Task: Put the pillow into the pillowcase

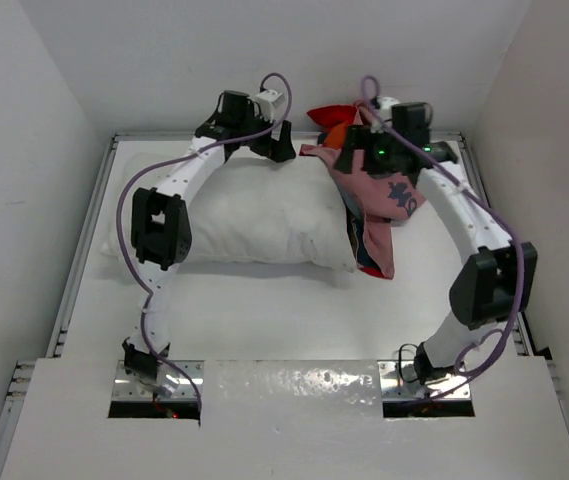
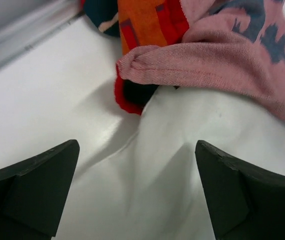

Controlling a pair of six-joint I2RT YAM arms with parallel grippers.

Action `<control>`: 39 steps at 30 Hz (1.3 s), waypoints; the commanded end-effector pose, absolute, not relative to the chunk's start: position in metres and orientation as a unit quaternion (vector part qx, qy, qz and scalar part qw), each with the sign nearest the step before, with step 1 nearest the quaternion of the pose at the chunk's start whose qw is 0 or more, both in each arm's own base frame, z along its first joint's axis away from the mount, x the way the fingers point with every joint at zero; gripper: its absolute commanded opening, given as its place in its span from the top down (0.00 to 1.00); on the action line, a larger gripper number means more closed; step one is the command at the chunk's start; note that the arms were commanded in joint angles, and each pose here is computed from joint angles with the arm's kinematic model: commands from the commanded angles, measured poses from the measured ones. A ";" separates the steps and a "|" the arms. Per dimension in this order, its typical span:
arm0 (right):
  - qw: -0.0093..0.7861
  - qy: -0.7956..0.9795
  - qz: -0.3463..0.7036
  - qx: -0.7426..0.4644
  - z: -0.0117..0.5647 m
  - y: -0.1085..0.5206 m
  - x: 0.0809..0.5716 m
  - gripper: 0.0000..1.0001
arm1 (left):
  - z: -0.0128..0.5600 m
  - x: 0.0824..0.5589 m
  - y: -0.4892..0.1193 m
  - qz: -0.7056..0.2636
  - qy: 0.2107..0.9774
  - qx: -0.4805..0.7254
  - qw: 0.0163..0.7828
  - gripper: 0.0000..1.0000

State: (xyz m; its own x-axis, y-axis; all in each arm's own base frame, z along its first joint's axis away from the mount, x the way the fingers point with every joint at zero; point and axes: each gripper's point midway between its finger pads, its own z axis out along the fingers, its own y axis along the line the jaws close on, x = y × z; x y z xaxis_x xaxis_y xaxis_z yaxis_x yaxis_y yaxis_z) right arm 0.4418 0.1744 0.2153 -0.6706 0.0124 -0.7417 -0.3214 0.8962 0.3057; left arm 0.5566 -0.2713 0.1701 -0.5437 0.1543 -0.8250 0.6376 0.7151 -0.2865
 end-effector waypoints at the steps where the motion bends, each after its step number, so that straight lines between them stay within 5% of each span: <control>1: 0.425 0.885 0.184 -0.042 0.250 0.099 0.426 0.05 | 0.268 0.559 -0.261 -0.247 0.722 0.376 0.526 0.00; 2: 0.408 0.896 0.168 -0.041 0.232 0.089 0.405 0.26 | 0.272 0.552 -0.257 -0.235 0.717 0.396 0.523 0.00; 3: 0.399 0.904 0.148 -0.034 0.222 0.079 0.396 0.56 | 0.293 0.543 -0.254 -0.222 0.702 0.414 0.535 0.20; 4: 0.365 0.922 0.130 -0.016 0.189 0.071 0.378 1.00 | 0.301 0.539 -0.251 -0.196 0.680 0.456 0.540 0.56; 5: 0.372 0.921 0.114 -0.004 0.183 0.062 0.370 1.00 | 0.305 0.520 -0.251 -0.191 0.681 0.480 0.519 1.00; 6: 0.367 0.924 0.109 0.000 0.171 0.060 0.364 1.00 | 0.302 0.508 -0.253 -0.181 0.680 0.502 0.503 1.00; 7: 0.336 0.936 0.106 0.010 0.140 0.057 0.346 0.89 | 0.296 0.500 -0.251 -0.136 0.650 0.564 0.491 1.00; 8: 0.337 0.935 0.107 0.013 0.130 0.057 0.344 0.64 | 0.273 0.471 -0.248 -0.130 0.656 0.605 0.432 1.00; 10: 0.313 0.943 0.106 0.027 0.100 0.056 0.328 0.55 | 0.239 0.430 -0.257 -0.085 0.635 0.681 0.354 0.95; 11: 0.317 0.942 0.109 0.028 0.094 0.057 0.328 0.53 | 0.219 0.405 -0.253 -0.088 0.638 0.704 0.300 0.85; 12: 0.305 0.946 0.107 0.033 0.080 0.056 0.320 0.48 | 0.196 0.382 -0.256 -0.087 0.633 0.726 0.253 0.59; 13: 0.305 0.946 0.106 0.033 0.075 0.055 0.319 0.44 | 0.184 0.371 -0.256 -0.089 0.636 0.732 0.228 0.48; 14: 0.310 0.945 0.103 0.033 0.072 0.055 0.322 0.38 | 0.167 0.356 -0.253 -0.094 0.639 0.737 0.198 0.16; 16: 0.294 0.950 0.098 0.029 0.056 0.053 0.317 0.36 | 0.155 0.348 -0.260 -0.088 0.633 0.745 0.191 0.00; 22: 0.268 0.959 0.087 0.037 0.017 0.051 0.317 0.39 | 0.120 0.357 -0.274 -0.057 0.626 0.750 0.209 0.00; 26: 0.268 0.959 0.073 0.056 0.000 0.046 0.319 0.53 | 0.075 0.364 -0.267 -0.033 0.641 0.738 0.209 0.00; 31: 0.251 0.964 0.064 0.056 -0.009 0.043 0.321 0.92 | 0.039 0.364 -0.272 -0.053 0.680 0.694 0.231 0.06; 32: 0.254 0.963 0.065 0.057 -0.006 0.044 0.321 1.00 | 0.030 0.359 -0.270 -0.060 0.687 0.689 0.222 0.39; 34: 0.245 0.966 0.066 0.054 0.002 0.046 0.315 1.00 | 0.024 0.354 -0.272 -0.078 0.713 0.663 0.215 0.86; 35: 0.258 0.963 0.055 0.052 0.016 0.044 0.317 1.00 | 0.030 0.354 -0.279 -0.096 0.720 0.650 0.222 1.00; 39: 0.303 0.953 -0.001 -0.021 0.072 0.074 0.318 1.00 | 0.073 0.355 -0.308 -0.172 0.752 0.587 0.246 1.00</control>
